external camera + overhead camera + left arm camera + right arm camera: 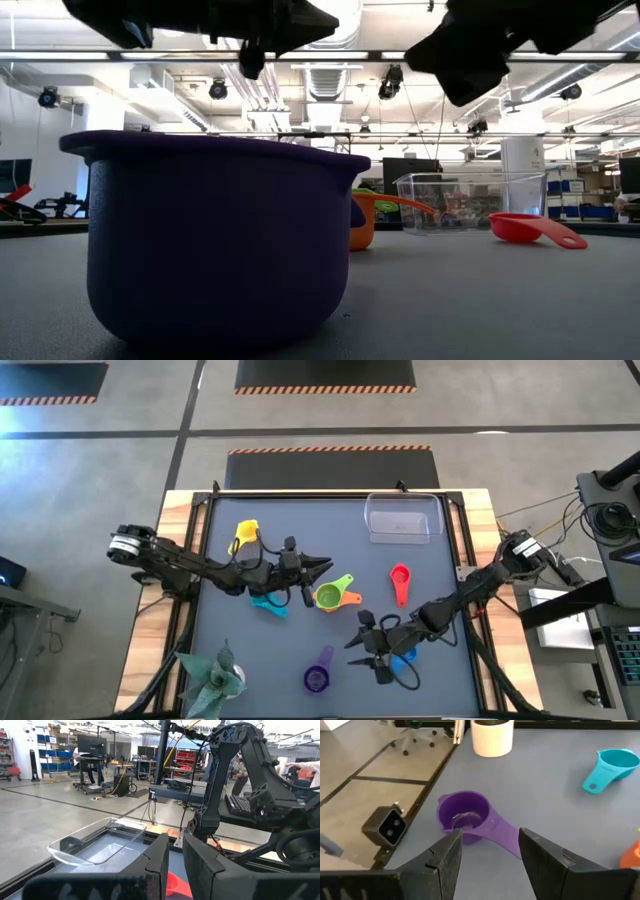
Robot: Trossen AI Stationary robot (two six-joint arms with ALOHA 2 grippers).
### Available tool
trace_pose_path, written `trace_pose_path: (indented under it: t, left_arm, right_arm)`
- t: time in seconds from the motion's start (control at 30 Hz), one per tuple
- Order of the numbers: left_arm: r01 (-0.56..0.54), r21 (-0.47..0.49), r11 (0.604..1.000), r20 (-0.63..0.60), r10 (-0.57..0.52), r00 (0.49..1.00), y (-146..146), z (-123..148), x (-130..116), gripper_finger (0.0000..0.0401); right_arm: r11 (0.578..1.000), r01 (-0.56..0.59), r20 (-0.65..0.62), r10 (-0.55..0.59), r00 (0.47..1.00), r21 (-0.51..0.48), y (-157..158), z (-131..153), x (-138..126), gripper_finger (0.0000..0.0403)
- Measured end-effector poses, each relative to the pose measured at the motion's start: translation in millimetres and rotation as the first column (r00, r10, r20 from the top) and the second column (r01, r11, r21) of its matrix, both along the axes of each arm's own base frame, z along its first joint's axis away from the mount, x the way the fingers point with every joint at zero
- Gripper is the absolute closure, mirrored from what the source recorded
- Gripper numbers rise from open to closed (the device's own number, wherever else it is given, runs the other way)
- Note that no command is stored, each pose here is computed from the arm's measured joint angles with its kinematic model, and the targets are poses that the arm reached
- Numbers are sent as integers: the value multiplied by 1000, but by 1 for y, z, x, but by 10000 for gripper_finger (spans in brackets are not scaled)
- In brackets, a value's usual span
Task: Nest measuring cups in basket
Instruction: Stack the violet measuring cup on top of the light green measuring cup
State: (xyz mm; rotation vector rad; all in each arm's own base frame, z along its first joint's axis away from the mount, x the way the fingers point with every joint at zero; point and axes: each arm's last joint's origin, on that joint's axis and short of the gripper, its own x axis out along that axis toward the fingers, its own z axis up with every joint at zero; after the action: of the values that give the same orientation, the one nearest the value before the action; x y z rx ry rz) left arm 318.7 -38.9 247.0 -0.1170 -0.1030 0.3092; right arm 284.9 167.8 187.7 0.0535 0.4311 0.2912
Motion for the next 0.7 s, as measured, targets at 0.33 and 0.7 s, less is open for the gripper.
trace_pose_path:
  t: [0.33,0.7]
  left_arm:
    - [0,26,1000,-116,3,993,-3,1,16,362]
    - [-5,21,1000,-123,7,992,-2,3,17,362]
  right_arm:
    - [999,4,21,-3,1000,-51,2,0,-1,220]
    - [994,-24,-12,23,1000,-105,17,-32,15,220]
